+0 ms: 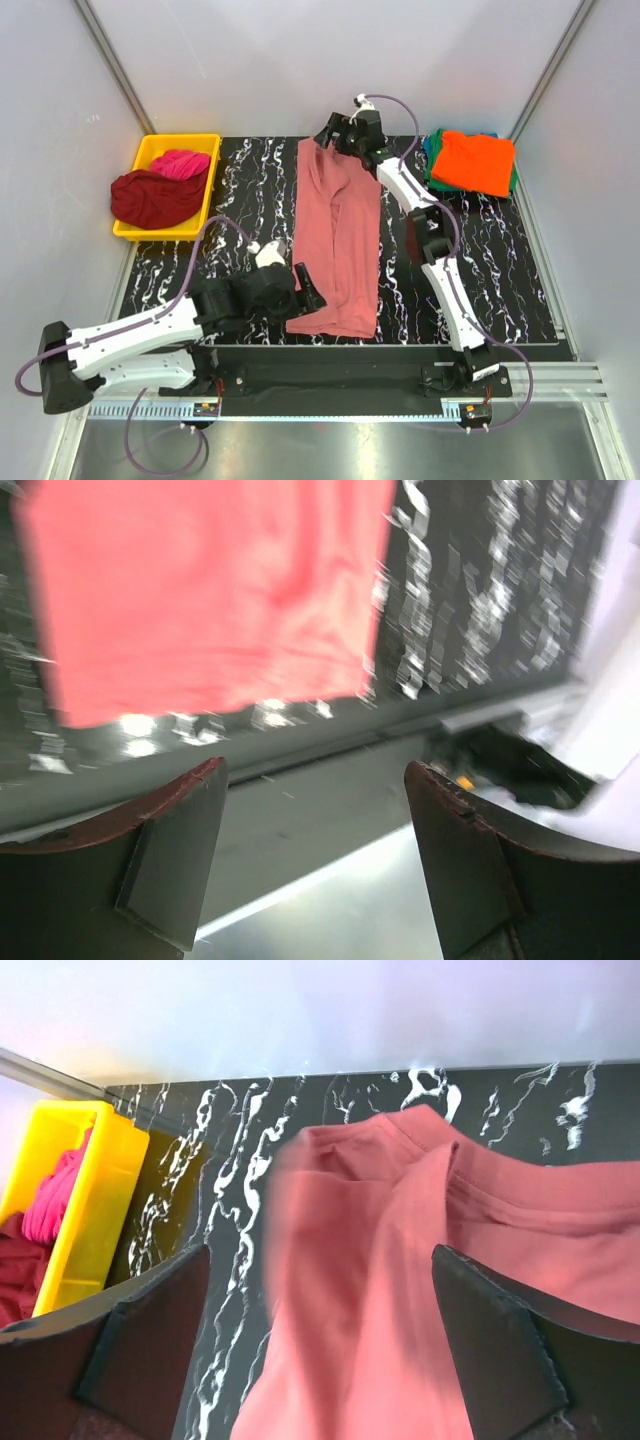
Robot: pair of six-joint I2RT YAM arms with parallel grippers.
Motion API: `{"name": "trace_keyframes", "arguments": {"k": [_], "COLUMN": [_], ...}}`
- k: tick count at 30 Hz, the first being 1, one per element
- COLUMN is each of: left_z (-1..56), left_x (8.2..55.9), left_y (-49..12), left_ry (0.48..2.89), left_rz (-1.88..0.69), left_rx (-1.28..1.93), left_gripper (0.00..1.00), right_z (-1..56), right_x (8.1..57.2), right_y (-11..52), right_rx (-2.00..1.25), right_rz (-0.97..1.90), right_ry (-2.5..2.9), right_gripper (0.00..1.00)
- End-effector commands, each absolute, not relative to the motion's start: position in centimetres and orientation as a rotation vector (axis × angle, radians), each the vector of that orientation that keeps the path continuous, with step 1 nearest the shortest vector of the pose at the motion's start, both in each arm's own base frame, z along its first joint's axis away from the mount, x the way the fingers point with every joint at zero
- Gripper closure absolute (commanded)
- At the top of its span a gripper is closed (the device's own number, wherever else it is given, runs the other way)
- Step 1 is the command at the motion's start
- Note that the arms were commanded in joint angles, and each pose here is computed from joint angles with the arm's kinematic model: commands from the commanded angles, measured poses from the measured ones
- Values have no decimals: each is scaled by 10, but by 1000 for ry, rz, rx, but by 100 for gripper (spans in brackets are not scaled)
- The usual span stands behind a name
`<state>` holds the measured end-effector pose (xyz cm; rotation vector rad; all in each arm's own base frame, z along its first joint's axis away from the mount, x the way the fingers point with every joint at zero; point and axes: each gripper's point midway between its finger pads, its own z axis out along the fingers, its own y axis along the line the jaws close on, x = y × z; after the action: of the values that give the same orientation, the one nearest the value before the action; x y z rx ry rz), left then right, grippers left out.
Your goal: Fold and stack the t-shirts
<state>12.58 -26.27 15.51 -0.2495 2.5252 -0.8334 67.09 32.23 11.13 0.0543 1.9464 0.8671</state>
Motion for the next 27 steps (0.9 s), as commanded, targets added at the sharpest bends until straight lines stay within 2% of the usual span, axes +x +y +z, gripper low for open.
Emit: {"name": "trace_keyframes", "arguments": {"k": [1,6,12,15,17,19,22,27], "left_z": [147,143,129,119,110,108,94,70], "left_x": [143,149,159,165,168,170,171,167], "left_y": [-226,-203,-175,-169,-172,-179,-182,-192], "left_ry": [2459,2424,2404,2420,2429,2436,2464,2521], "left_rz": [-615,-552,-482,-459,-481,-545,-575,-607], "left_rx": [-240,-238,-277,-290,-280,-268,-280,-272], "left_gripper": [23,19,19,19,21,23,25,29], "right_z": [288,306,293,257,223,179,143,107], "right_x": [652,614,519,449,394,330,251,163], "right_y": [295,246,214,194,183,167,159,163], "right_rx": [-18,67,161,306,425,506,547,660], "right_rz": [748,581,596,635,666,581,580,723], "right_ry": [1703,1808,1949,2066,2177,2374,2527,2654], "right_gripper": [0,0,0,0,3,5,8,16]}}
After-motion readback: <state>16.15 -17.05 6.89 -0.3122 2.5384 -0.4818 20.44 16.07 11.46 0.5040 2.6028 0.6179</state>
